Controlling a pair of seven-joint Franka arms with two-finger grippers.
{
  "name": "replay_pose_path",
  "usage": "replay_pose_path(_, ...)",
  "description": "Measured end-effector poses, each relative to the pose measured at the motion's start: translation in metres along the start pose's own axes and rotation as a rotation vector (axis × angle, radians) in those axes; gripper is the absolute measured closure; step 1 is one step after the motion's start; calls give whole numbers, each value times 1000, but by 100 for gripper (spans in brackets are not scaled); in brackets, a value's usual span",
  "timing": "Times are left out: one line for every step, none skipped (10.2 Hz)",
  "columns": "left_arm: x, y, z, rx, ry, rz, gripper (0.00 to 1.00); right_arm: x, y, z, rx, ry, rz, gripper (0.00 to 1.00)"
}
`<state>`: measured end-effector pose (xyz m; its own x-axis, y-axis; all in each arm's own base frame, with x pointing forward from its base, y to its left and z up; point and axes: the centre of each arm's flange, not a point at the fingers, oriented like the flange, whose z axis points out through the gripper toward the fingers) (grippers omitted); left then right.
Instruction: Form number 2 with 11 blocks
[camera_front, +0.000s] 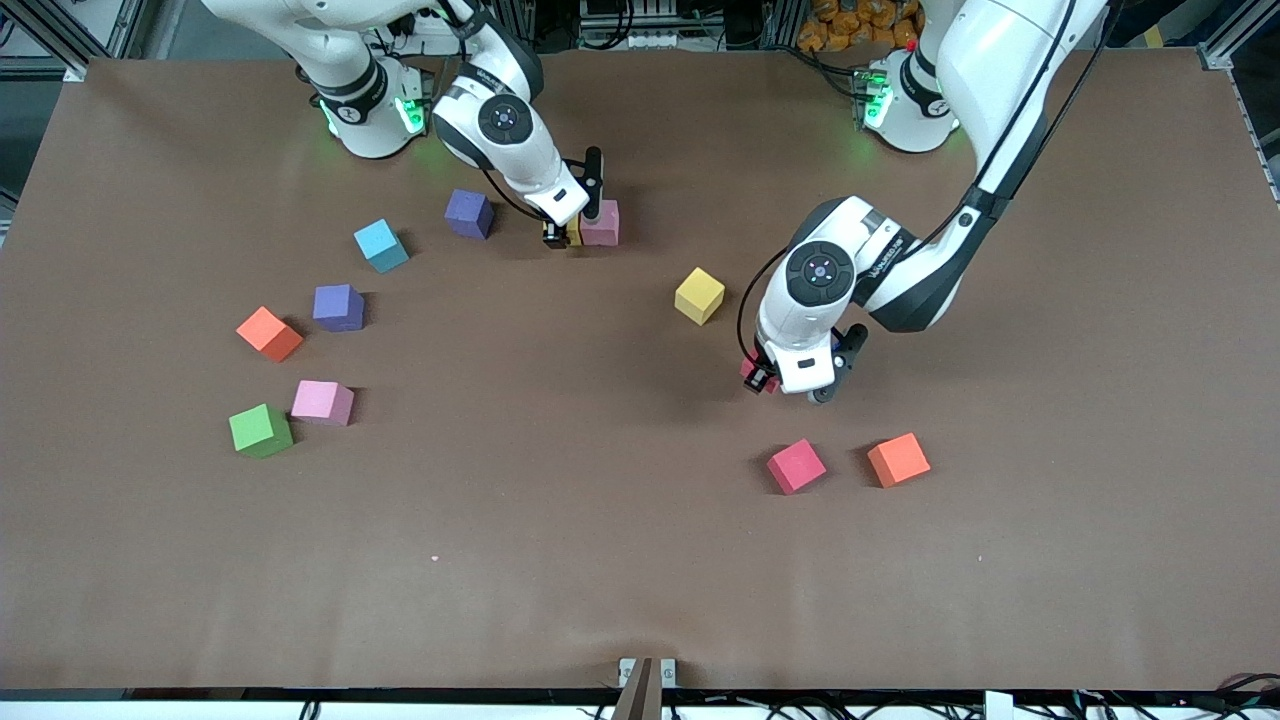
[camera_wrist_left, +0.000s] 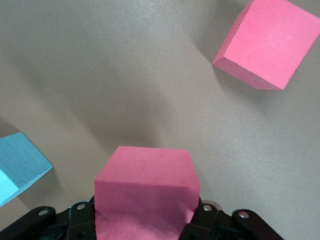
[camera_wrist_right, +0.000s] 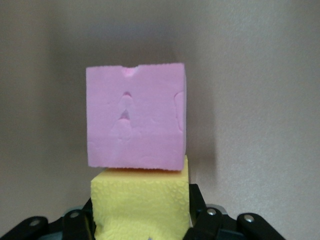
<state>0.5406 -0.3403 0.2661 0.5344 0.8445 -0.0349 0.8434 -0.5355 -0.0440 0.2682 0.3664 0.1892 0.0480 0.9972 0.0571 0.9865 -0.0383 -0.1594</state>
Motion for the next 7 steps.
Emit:
replay_pose_path(0,0,-4,-5,-8,-9,39,-2,1,-3,1,-18,3,12)
replay_pose_path(0,0,-8,-1,-17,-20,39,-1,2,-8,-6,-26,2,1)
replay_pose_path(-1,-3,-12,15,-28,-38,39,0,2,-12,-15,-29,-3,0)
replay_pose_path(-5,-5,-17,28,-41,-69,39,2,2,-16,-25,-27,-7,0)
replay_pose_path(-14,-6,-19,35,-50,-112,39,2,2,-20,-34,-30,-8,0)
replay_pose_path(-28,-7,-21,39,-57,-164,39,1,2,-25,-38,-45,-9,0)
replay_pose_path(-44,-8,-23,42,-64,-222,39,1,0,-32,-40,-62,-13,0)
